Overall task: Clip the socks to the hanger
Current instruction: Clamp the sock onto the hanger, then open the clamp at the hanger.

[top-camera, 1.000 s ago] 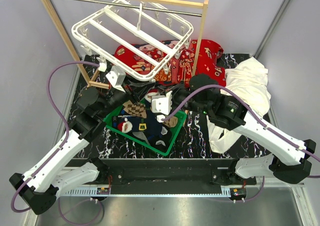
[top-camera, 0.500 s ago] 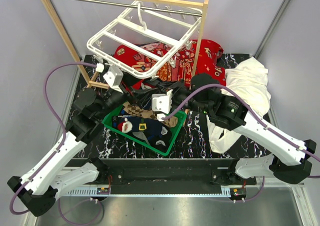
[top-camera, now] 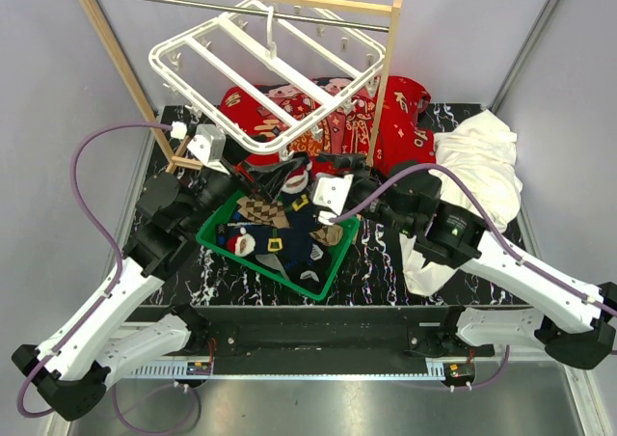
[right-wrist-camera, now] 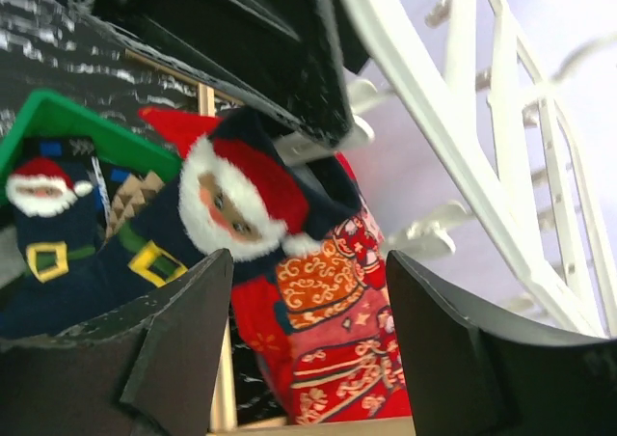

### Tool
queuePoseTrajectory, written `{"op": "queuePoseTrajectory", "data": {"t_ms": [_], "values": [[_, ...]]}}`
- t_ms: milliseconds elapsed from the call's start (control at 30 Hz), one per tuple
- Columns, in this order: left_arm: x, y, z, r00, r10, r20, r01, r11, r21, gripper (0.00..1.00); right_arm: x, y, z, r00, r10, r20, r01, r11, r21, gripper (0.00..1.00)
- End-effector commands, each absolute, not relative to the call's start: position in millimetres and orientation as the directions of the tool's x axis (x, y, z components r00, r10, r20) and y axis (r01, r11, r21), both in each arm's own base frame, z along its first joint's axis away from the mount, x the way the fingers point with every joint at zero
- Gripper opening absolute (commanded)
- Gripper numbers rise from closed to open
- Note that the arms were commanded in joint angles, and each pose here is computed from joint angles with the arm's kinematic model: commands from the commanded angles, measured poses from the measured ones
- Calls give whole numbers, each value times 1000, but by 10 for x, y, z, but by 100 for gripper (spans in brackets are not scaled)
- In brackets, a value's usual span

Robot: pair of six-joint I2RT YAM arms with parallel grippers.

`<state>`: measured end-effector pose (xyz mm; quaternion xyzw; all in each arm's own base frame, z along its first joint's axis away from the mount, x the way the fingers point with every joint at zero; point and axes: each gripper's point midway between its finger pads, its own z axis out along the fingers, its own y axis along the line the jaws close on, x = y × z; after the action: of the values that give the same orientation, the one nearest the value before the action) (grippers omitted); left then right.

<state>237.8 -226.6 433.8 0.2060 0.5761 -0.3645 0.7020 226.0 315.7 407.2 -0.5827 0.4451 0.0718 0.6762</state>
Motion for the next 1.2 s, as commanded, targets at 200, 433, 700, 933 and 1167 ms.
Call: {"op": "queuePoseTrajectory", "data": {"t_ms": [200,433,700,933,1167], "values": [[2315,-2105,4553,121,-315,-941,719,682,-135,94,2347,2935,4447,520,-90,-849,-615,651,-445,73],[2337,-2076,4540,124,-311,-942,705,696,-137,95,2635,2848,4529,537,29,-843,-549,771,-323,68],[2338,-2087,4550,124,-303,-945,708,695,-130,95,2837,2887,4556,568,104,-816,-547,789,-280,67],[2336,-2078,4563,129,-298,-946,705,698,-124,95,2920,2980,4546,565,137,-813,-578,769,-272,65],[2321,-2077,4581,130,-299,-945,709,695,-122,95,3026,3009,4414,540,136,-831,-590,765,-259,63]]}}
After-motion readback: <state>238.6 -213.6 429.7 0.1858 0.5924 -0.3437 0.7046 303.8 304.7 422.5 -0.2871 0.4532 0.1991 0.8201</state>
